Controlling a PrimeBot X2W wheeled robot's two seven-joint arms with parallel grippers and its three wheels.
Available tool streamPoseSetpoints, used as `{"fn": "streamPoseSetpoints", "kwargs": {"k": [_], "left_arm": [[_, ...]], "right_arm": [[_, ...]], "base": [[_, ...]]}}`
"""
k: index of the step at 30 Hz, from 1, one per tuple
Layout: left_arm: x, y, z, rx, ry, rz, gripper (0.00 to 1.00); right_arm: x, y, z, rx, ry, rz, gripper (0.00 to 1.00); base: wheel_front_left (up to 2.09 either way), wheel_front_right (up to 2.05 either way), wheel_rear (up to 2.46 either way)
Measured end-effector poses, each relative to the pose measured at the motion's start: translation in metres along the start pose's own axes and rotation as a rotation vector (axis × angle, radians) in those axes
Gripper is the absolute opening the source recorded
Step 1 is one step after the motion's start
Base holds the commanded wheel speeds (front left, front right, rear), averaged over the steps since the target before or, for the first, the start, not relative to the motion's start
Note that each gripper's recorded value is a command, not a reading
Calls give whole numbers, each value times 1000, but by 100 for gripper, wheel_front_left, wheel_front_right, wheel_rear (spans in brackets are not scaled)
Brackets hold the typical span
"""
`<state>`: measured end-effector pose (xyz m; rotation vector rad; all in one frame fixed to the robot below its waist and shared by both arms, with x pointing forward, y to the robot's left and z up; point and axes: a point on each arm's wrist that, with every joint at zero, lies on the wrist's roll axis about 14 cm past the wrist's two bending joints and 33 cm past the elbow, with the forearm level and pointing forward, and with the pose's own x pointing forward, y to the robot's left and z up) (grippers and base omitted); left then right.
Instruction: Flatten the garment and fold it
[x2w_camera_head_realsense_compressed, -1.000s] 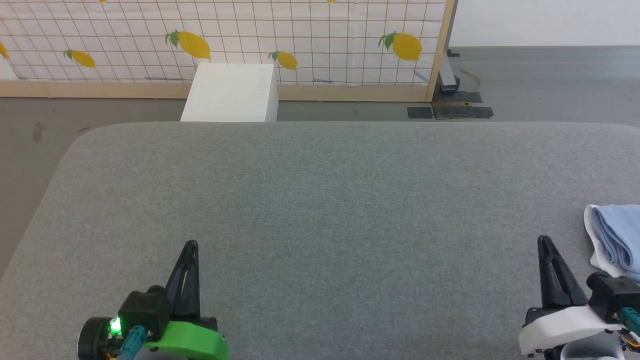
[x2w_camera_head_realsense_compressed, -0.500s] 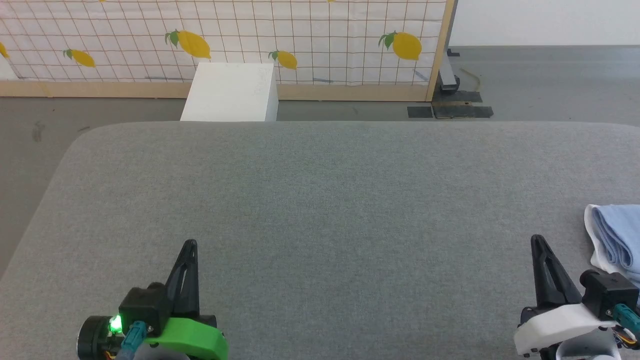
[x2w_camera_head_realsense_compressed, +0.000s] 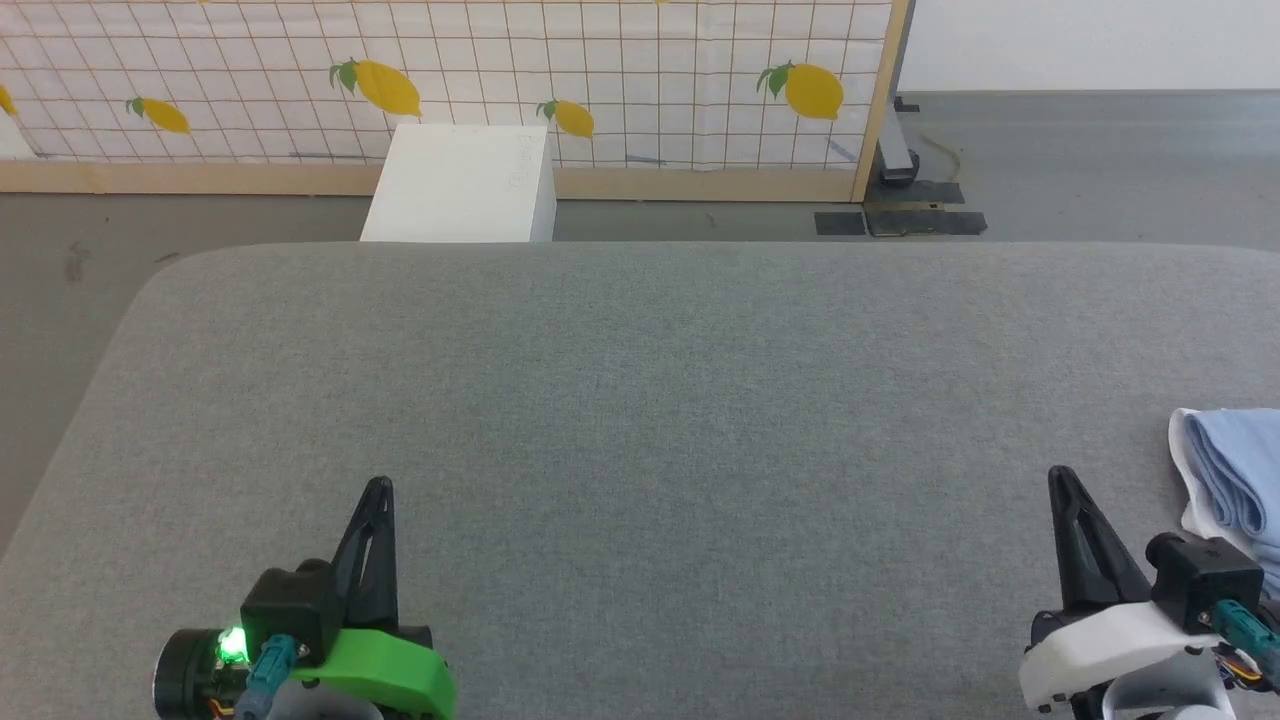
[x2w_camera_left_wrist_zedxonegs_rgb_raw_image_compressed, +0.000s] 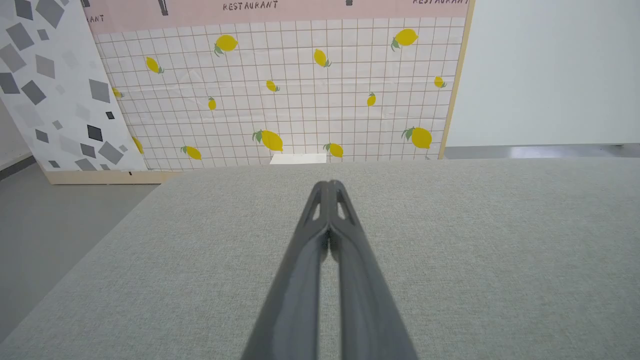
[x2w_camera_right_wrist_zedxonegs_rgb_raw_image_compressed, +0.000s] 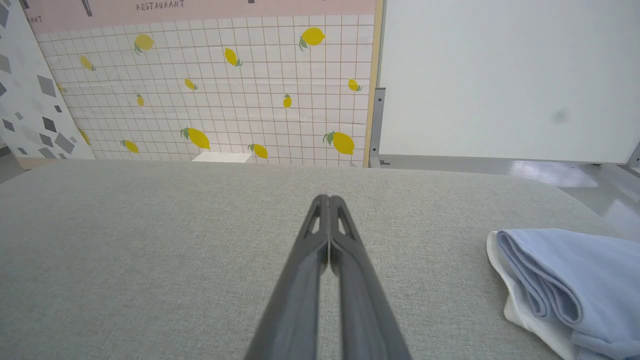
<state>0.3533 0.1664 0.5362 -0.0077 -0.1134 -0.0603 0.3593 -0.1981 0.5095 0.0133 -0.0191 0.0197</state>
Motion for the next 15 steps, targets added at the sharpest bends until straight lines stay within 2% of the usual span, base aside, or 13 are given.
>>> {"fn": "streamPoseSetpoints", "kwargs": {"k": [15], "left_arm": [[2,2,-3,0,25,10,0]], "right_arm": [[1,6,0,-5,11,18,0]], "base": [[0,0,0]]}}
